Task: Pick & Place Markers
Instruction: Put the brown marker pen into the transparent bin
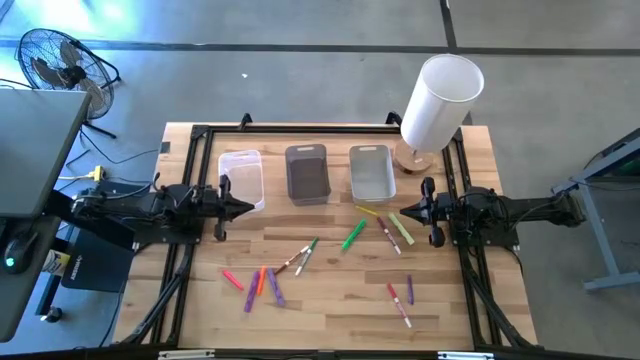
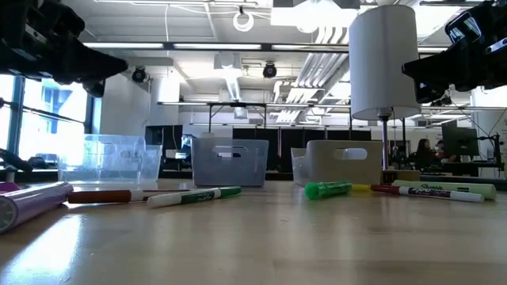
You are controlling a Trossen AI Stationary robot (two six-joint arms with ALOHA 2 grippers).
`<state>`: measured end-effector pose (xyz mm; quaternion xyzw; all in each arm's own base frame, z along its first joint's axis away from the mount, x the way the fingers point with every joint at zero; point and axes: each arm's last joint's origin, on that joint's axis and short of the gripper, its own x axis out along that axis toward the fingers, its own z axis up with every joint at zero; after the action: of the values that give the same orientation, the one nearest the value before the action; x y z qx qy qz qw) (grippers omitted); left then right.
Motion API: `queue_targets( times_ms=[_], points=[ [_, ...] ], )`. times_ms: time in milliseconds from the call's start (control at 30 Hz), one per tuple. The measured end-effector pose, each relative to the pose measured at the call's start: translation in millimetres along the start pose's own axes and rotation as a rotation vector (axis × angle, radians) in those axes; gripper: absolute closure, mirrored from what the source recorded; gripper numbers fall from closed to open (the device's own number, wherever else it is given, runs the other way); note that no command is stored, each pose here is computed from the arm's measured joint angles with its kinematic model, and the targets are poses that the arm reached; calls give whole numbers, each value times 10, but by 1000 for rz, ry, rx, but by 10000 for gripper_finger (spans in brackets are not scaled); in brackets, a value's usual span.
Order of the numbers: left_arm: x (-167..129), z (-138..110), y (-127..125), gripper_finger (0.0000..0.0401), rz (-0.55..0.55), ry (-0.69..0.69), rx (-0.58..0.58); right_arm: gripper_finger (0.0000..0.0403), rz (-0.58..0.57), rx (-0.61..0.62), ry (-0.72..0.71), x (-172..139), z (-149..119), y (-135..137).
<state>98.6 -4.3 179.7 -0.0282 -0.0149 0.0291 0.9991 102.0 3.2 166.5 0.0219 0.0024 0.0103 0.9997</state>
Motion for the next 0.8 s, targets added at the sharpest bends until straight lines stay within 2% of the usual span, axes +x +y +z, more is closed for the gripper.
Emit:
queue_targets(
  times_ms=[100,300,467,667,800],
  points=[
    [40,169,-4,401,38,2,23,402,0,0,0,0,-1,0],
    [255,507,-25,401,143,99,23,402,0,0,0,0,-1,0],
    [523,836,-45,401,319,256,-147,402,0,0,1,0,-2,0],
    [972,1131,-134,401,422,546,-319,402,0,0,0,0,0,0],
    [1275,1220,-196,401,470,733,-364,402,0,0,0,0,-1,0]
  ],
)
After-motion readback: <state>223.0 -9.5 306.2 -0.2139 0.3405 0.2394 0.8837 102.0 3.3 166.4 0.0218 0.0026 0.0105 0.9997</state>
